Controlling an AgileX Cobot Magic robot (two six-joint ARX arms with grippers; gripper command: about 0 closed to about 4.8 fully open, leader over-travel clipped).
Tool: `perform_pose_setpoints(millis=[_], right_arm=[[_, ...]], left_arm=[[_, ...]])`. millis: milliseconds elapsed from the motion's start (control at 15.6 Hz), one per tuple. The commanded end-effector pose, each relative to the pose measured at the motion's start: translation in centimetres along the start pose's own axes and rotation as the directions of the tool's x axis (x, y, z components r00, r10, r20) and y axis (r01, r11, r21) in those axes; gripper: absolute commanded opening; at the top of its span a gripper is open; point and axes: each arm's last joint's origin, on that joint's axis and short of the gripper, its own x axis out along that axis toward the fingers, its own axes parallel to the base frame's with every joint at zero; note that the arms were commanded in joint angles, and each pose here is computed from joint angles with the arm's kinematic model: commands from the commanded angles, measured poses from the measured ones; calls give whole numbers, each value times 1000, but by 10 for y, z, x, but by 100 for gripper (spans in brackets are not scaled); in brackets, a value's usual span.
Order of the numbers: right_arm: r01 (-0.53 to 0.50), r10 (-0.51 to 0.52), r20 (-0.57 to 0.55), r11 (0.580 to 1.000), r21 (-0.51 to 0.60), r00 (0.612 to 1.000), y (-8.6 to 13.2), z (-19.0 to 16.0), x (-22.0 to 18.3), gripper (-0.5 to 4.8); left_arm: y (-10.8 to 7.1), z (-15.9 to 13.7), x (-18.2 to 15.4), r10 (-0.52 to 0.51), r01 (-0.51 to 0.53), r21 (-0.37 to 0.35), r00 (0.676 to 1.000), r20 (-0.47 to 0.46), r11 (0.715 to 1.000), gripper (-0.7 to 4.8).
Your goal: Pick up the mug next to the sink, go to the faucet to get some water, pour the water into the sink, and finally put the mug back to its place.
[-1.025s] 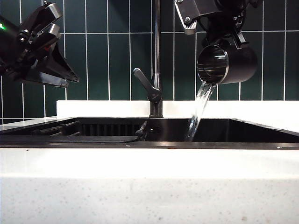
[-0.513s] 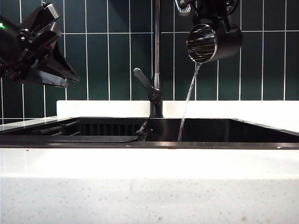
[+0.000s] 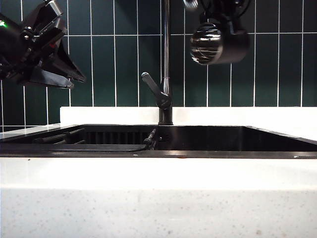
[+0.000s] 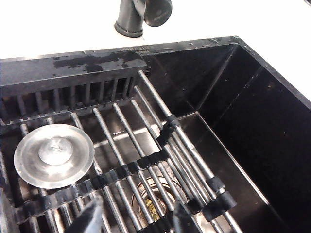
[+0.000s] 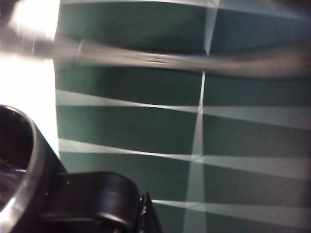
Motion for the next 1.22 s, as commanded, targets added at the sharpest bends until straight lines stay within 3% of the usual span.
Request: perform_pose_setpoints(millis=[64,192,256,320,384,448,513,641,833,961,1089,1217], right_arm=[[123,-72,-126,875,468,989,-10,-16,-2,-1],[235,-64,-275,722,651,959,-10,-39,-1,-1],[305,-44,-356,617,725,934,-8,-59,-1,-1],[354,-16,-408,528,772,913,-5,-76,-2,-1],[384,7,-437,466,797,900,-2,-88,-3,-1],[414,68,-461,342,844,885,5,-108,-6,-1],[413,101,-450,263,872,887,11,-120,-8,-1],[426,119,-446,159,890,887,27,-140,-12,-1],[392,82,-405,139,910,911,61,-148,-15,-1],[401,31,-408,133,907,913,80,-146,-18,-1],[429,21,-435,126,894,900,100,-145,-23,-1],[462,15,-465,81,883,885,112,-146,-28,-1]], left_arm=[[-4,7,-7,8,-9,17,999,43,1000,182],[-8,13,-17,22,-25,32,997,78,999,179],[-10,16,-22,34,-39,41,995,96,998,179],[-12,19,-27,42,-49,57,992,115,997,179],[-13,20,-30,47,-57,79,991,127,995,179],[-15,22,-35,65,-79,98,988,139,992,179],[-16,23,-37,65,-79,101,988,141,992,179],[-17,22,-39,66,-79,100,989,131,992,179],[-17,20,-39,68,-79,97,991,116,992,179],[-17,20,-39,68,-83,132,991,113,988,179],[-17,20,-39,68,-83,136,991,113,987,179],[-17,20,-39,68,-84,149,991,112,985,179]])
